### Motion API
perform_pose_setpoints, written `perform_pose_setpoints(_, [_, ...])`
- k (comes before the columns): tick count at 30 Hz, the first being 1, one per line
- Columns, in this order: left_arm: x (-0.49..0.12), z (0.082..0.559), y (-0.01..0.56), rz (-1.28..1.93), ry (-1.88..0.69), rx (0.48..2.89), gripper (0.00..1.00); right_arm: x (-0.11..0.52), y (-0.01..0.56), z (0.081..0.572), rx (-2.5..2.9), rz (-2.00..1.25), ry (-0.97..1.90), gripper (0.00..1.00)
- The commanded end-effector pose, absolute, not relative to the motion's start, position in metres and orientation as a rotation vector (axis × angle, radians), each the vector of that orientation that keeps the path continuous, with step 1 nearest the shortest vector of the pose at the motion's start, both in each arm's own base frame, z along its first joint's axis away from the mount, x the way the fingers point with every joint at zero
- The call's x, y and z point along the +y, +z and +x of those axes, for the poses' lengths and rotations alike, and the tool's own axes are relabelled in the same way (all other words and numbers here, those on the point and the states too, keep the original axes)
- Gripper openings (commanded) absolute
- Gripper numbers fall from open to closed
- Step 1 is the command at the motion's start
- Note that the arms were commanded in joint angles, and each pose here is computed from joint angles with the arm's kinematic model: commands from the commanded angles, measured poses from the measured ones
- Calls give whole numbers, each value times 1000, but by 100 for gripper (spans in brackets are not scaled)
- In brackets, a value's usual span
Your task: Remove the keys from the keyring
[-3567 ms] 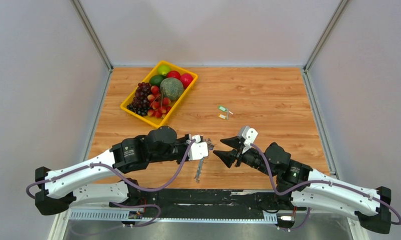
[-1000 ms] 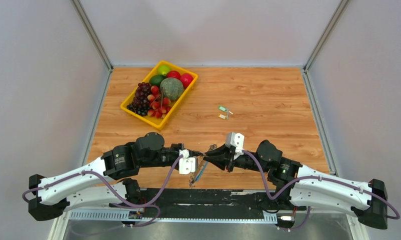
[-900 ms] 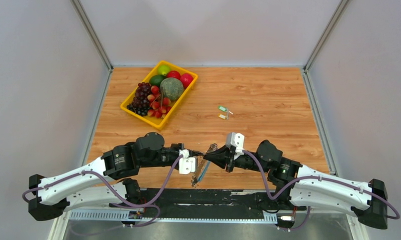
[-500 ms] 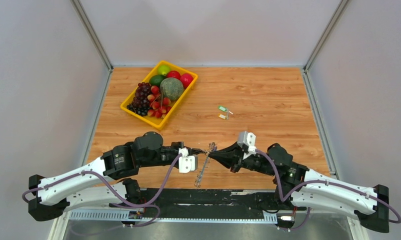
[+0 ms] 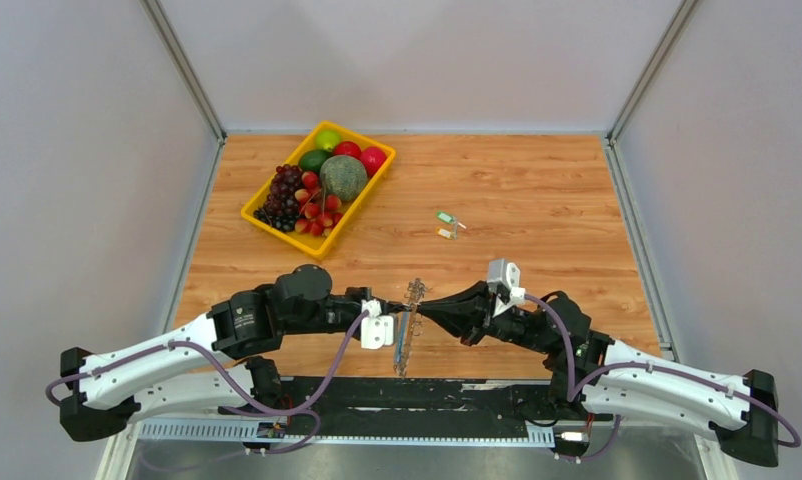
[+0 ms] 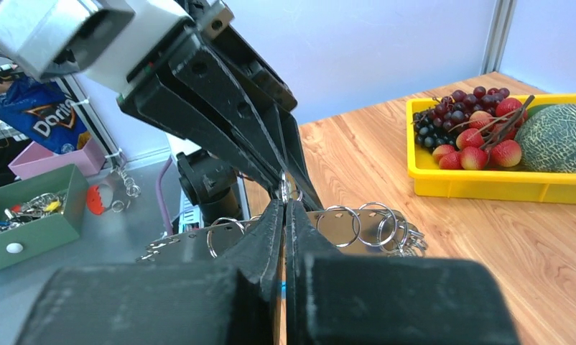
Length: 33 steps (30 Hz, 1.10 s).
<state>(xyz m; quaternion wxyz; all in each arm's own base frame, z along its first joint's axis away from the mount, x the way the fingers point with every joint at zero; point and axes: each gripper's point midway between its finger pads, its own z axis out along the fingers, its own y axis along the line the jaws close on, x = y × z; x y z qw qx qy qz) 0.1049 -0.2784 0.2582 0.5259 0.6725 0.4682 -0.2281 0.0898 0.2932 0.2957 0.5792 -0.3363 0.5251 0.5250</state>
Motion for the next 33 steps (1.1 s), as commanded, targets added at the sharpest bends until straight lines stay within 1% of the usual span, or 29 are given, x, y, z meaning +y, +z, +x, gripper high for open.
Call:
perform_pose_setpoints(1, [-285,101,258,1627,-567,1071,0,288,336,82,1092,-711,1319,0])
perform_pose_setpoints(9, [-282,114,259,1584,-503,1117,0,289,339,70,1074,-753,1372,0])
perform_pose_setpoints(20, [-274,131,268,1499,-417,1171,0,300,320,63,1160,-815,1419,0])
perform_pose_setpoints(33, [-264,140,279,1429,-359,1161,0,314,295,63,1292,-859,1441,0])
